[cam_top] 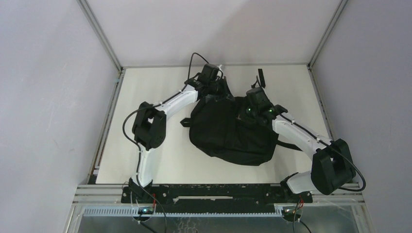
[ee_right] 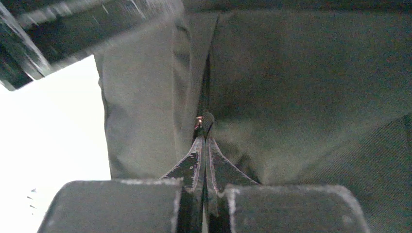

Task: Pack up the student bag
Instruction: Zip the student bag at the center of the board.

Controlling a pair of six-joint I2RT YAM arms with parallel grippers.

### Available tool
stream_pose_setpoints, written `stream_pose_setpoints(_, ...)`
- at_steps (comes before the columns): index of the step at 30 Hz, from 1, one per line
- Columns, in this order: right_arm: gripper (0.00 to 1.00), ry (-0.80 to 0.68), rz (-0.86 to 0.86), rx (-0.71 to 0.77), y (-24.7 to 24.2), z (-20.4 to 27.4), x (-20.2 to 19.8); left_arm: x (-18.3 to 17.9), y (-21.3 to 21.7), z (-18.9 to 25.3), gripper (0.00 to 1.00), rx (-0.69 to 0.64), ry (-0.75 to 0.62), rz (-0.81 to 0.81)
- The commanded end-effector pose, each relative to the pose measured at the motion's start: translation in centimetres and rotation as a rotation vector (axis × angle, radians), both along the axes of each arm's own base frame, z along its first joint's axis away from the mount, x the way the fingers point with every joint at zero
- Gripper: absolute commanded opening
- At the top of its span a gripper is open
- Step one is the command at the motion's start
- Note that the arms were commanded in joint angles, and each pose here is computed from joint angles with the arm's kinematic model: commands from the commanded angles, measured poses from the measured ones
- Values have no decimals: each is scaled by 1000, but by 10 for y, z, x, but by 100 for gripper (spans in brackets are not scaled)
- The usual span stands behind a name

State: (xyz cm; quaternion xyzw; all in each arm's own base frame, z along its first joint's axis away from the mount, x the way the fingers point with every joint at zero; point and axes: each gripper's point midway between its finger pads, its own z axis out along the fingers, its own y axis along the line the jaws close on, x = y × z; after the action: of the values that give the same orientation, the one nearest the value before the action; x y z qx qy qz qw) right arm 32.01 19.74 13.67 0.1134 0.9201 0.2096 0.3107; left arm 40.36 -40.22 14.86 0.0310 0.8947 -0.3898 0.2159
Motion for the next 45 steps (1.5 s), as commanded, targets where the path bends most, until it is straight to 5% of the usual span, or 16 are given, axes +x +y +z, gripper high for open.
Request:
stream_pose_setpoints(1, 0, 20, 43, 12, 10, -4, -25, 21, 16, 44, 0, -64, -104, 62)
stream_pose_setpoints(10, 0, 52, 100, -10, 15, -16, -71, 34, 30, 48, 0, -69, -111, 93)
stream_pose_setpoints(18, 0, 72, 93, -17, 10, -22, -83, 7, 29, 56, 0, -66, -130, 46)
stream_pose_setpoints(27, 0, 84, 87, -16, 10, -29, -84, -57, 17, 40, 47, 48, -147, -70)
stream_pose_setpoints(36, 0, 96, 85, -13, 11, -32, -84, -57, 12, 13, 64, 262, -171, -98)
stream_pose_setpoints(45, 0, 101, 93, 5, 15, -32, -84, -53, 9, -13, 63, 325, -141, -110)
